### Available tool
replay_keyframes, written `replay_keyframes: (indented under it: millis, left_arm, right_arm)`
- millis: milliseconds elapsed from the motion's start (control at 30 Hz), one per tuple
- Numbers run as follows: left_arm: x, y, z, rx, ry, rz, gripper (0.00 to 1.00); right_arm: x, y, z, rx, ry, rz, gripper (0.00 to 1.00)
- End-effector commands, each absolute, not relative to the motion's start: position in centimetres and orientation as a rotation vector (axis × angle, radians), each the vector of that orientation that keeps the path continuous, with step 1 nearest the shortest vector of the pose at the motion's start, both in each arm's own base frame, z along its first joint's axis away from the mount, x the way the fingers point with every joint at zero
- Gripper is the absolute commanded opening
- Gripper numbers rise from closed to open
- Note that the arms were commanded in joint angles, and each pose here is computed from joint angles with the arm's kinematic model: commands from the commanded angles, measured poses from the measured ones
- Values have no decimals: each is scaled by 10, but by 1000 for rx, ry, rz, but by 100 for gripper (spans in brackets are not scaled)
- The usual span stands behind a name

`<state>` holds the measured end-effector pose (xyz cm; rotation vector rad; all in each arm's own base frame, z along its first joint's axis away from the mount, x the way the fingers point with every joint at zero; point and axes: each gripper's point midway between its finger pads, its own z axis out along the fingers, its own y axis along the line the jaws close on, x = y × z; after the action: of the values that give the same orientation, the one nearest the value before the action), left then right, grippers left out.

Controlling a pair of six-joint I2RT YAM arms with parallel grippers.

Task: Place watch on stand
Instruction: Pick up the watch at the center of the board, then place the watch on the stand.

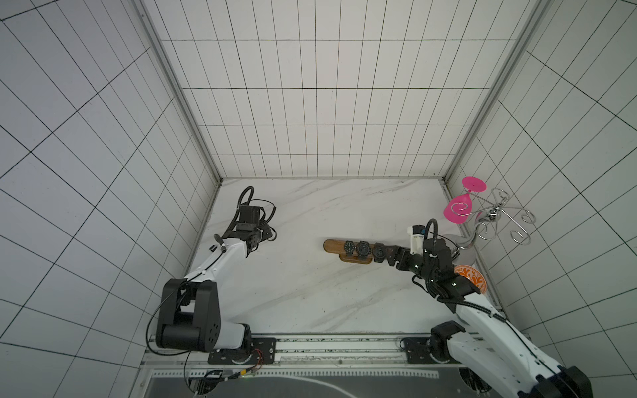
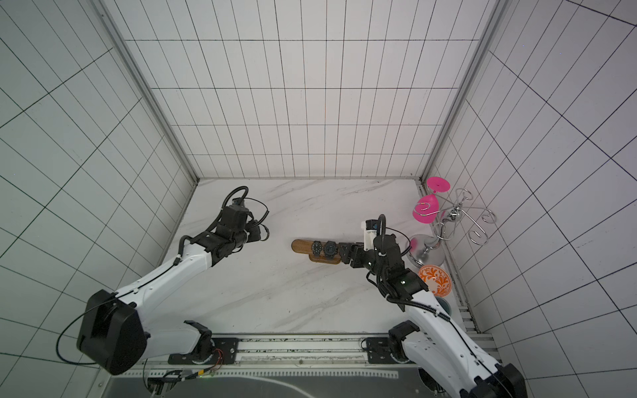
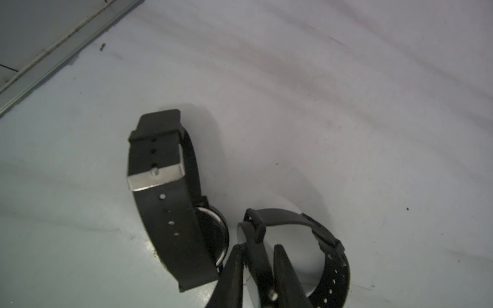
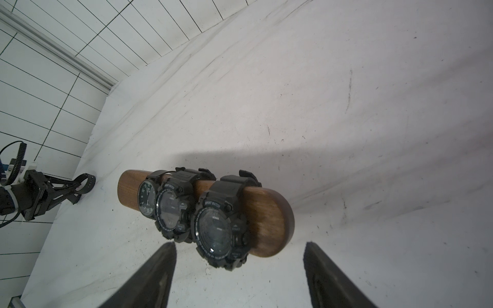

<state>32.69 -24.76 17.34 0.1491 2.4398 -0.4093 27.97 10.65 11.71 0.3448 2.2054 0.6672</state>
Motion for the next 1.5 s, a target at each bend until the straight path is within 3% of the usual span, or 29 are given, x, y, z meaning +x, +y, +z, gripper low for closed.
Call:
replay_keyframes:
  millis: [0,233,533,800,967,1300,1467]
  left_arm:
    - [337,-178,194,-84,2340,-291,52]
    - [330,-46,194,-456,2195,-145,56]
    - [318,54,144,-862,2183,-74,53]
    - [322,88,102,-992,2271,-12,50]
    - [328,104,79,-1063,2303,-68,42]
    - [343,113,63,-1071,2324,-30,38]
    - [353,117,58,-1069,2334,-22,29]
  right_arm:
    - [288,93,150,308,2145,558,78]
    - [290,97,180,216,2084,565,78]
    - [287,110,184,135,2091,625,77]
    - [286,113,176,134,2098,650,77]
    - [287,116,175,122,2102,665,77]
    - [284,120,172,92,2100,652,77]
    - [283,122,169,90,2107,659,77]
